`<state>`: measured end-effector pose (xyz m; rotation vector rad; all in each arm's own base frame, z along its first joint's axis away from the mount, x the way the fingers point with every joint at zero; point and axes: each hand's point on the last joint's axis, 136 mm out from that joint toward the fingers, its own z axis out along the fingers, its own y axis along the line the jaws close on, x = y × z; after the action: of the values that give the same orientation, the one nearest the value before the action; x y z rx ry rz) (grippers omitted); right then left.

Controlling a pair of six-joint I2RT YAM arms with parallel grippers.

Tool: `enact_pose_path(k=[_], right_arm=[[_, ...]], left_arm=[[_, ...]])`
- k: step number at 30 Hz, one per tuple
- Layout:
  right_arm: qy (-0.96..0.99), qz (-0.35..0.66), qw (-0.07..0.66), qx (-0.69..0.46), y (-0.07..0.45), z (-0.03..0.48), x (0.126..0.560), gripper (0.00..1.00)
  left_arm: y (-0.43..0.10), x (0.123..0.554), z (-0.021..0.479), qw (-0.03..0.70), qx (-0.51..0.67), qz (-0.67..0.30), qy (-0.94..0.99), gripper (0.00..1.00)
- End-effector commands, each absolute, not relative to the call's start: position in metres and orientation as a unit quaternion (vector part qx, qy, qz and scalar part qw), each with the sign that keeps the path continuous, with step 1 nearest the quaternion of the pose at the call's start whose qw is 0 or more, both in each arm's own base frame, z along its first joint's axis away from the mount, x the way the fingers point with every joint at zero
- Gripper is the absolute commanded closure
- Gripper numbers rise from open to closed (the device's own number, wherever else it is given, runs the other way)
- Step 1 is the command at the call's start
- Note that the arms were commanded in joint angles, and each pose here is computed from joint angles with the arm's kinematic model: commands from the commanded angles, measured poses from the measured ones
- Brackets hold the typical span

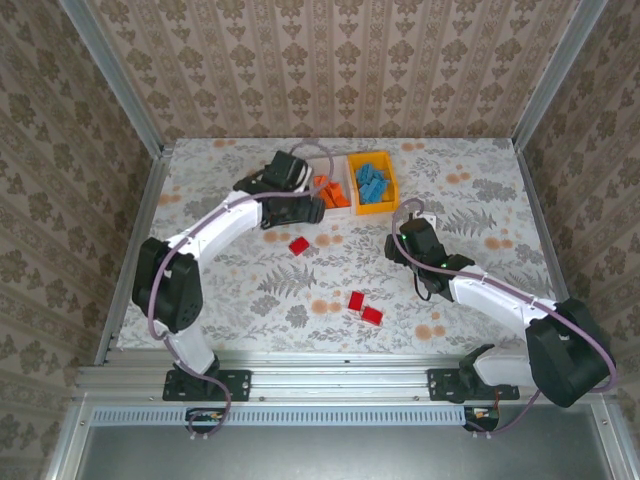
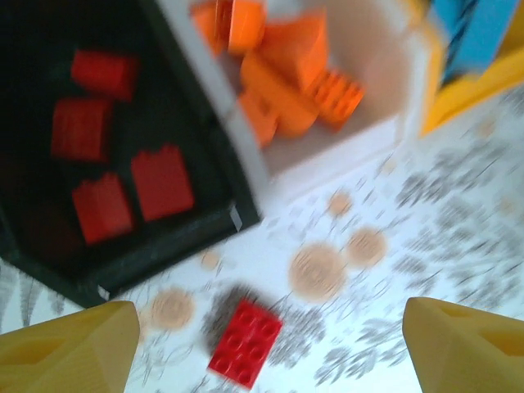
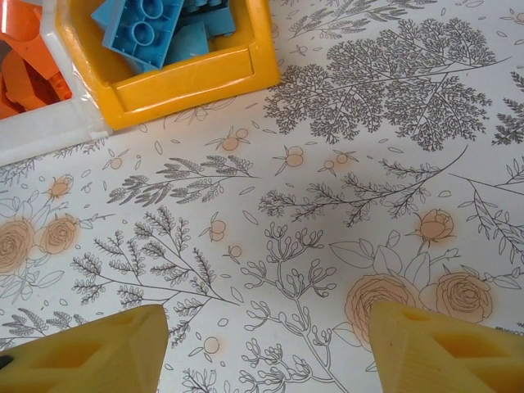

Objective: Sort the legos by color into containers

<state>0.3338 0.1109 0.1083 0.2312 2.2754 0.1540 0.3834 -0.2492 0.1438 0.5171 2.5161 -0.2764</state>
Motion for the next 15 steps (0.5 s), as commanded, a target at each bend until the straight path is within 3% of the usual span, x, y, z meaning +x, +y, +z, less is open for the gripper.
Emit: enact_pose_path(k=[1, 9, 15], right_arm=[[0.901, 0.076, 0.415, 0.095, 0.113, 0.112, 0.333, 0.33], [0.902, 0.077, 0.414, 0.092, 0.113, 0.112, 0.332, 0.32], [0.903, 0.075, 0.414, 0.092, 0.112, 0.112, 0.331, 0.32]], left_arm=[[-0.235, 0.379, 0.1, 0.255, 0.228, -0.063, 0.937, 0.11], [-0.239, 0.391, 0.061, 0.256, 0.25, -0.098, 0.929, 0.07], [-0.245, 0.385, 0.039, 0.226, 0.25, -0.112, 0.935, 0.14]])
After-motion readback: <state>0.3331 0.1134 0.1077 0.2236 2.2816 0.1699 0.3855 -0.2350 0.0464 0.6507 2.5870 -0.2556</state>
